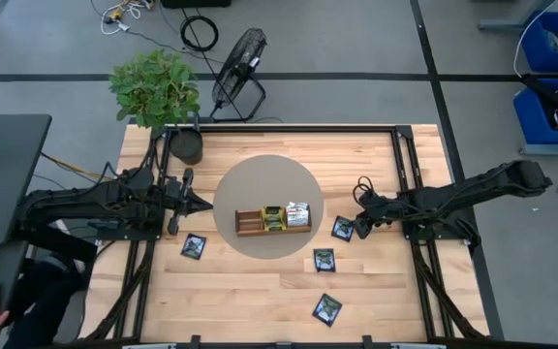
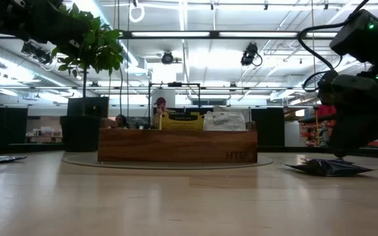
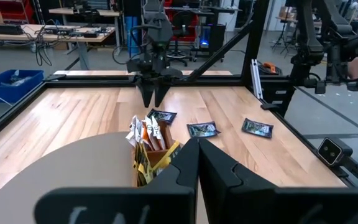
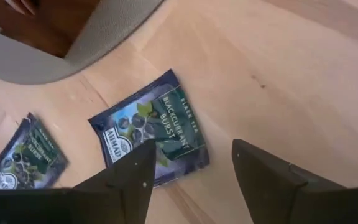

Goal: Pick & Place Tea
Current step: Put the purple tea bag into the left section of the wooden organizer

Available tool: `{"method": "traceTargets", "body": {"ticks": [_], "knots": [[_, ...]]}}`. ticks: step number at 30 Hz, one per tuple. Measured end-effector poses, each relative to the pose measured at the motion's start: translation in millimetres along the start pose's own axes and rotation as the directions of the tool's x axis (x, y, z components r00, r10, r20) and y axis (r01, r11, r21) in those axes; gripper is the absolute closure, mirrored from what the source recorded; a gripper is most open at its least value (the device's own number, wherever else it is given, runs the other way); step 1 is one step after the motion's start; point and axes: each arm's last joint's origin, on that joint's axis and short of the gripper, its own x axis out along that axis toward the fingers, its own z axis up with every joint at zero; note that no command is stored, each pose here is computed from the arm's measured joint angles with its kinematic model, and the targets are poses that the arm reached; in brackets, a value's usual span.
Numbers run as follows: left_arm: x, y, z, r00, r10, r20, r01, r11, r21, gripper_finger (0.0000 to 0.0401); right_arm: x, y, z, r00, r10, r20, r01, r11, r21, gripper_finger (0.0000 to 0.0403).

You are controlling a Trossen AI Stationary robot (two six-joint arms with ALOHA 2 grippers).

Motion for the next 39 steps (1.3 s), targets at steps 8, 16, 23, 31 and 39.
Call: {"method": "traceTargets", "body": {"ticks": [8,16,23,31,39], "knots": [[0.0,0.0,-0.7,1.0,0.0,-0.007,0.0,1.0,-0.002,0.0387,11.2,0.9,-1.9,0.998,-0.038,-0.054,0.039,0.999,0.012,0.0184],[0.0,0.0,-0.7,1.0,0.0,-0.007,0.0,1.0,-0.002,0.0387,13.2,5.6,-0.4,0.998,0.034,-0.06,-0.033,0.999,0.023,0.0194],[0.0,0.0,-0.7,1.0,0.0,-0.007,0.0,1.0,-0.002,0.0387,13.1,4.4,-2.9,0.993,0.04,-0.11,-0.038,0.999,0.019,0.0238],[0.0,0.0,-0.7,1.0,0.0,-0.007,0.0,1.0,-0.002,0.0387,13.1,3.3,-4.0,0.992,0.033,-0.124,-0.039,0.998,-0.049,0.0333],[0.0,0.0,-0.7,1.0,0.0,-0.007,0.0,1.0,-0.002,0.0387,13.3,5.7,-3.8,0.987,0.074,-0.141,-0.091,0.989,-0.12,0.0396]]}}
